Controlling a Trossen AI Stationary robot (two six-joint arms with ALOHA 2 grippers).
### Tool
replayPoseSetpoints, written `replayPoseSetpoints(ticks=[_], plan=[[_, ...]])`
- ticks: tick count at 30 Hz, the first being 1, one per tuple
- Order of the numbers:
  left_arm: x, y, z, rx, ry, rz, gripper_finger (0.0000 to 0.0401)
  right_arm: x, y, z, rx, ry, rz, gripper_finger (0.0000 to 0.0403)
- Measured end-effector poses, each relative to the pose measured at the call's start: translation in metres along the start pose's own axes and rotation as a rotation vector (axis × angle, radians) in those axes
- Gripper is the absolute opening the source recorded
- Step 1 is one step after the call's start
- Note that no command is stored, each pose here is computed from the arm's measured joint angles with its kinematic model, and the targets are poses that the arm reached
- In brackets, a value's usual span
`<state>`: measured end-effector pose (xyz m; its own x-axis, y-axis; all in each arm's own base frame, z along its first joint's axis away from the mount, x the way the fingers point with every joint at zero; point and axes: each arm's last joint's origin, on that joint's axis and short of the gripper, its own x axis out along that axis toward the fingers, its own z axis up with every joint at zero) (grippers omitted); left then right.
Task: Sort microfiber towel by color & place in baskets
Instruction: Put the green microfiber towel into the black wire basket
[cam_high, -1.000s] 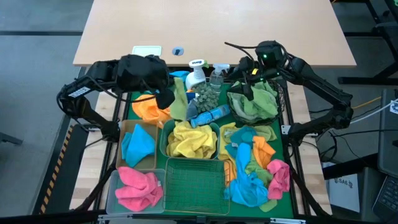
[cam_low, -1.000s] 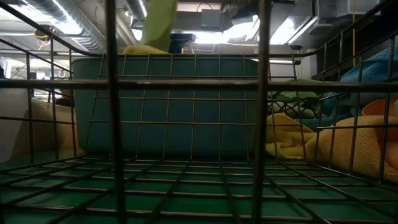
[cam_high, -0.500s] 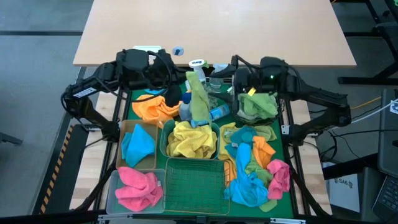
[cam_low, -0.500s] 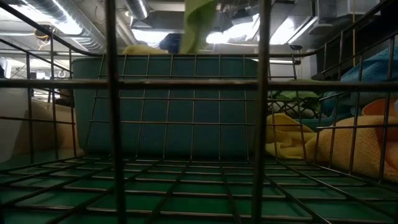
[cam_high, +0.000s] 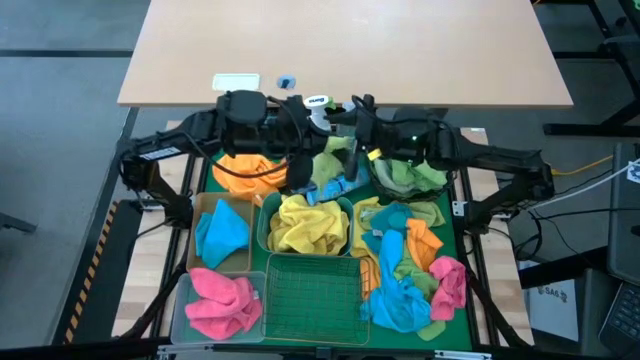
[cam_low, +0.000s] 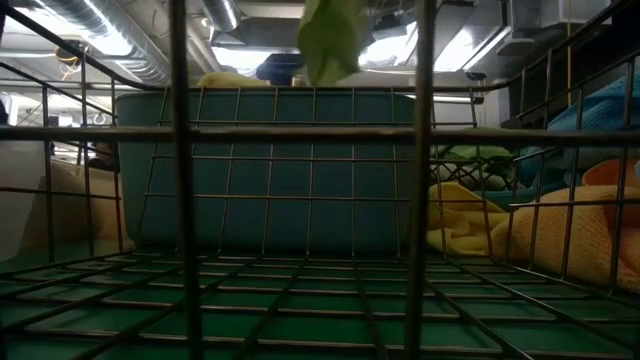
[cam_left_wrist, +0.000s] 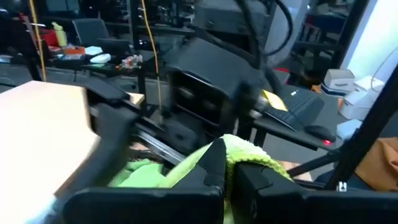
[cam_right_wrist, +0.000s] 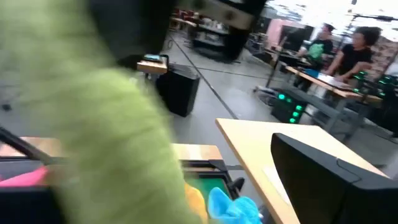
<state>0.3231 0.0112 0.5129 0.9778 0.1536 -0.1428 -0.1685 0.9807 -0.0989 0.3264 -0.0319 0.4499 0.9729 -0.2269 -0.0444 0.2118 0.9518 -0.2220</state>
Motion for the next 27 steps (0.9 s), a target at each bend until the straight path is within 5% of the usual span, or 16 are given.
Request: replayPoseSetpoints(ticks=[8,19,27], plan=[[0.003,-0.004,-0.003,0.003,0.011,-0.005,0.0,0.0,0.002,-0.002,-0.001,0.014,0.041,0.0256],[0.003,-0.002,-0.005,0.009,0.033,0.06,0.0,-0.005,0.004,-0.014,-0.017,0.151,0.093,0.0019],[0.003,0.007,-0.008,0.017,0.059,0.191,0.0031,-0.028,0.0,-0.011,-0.024,0.222,0.106,0.0018]])
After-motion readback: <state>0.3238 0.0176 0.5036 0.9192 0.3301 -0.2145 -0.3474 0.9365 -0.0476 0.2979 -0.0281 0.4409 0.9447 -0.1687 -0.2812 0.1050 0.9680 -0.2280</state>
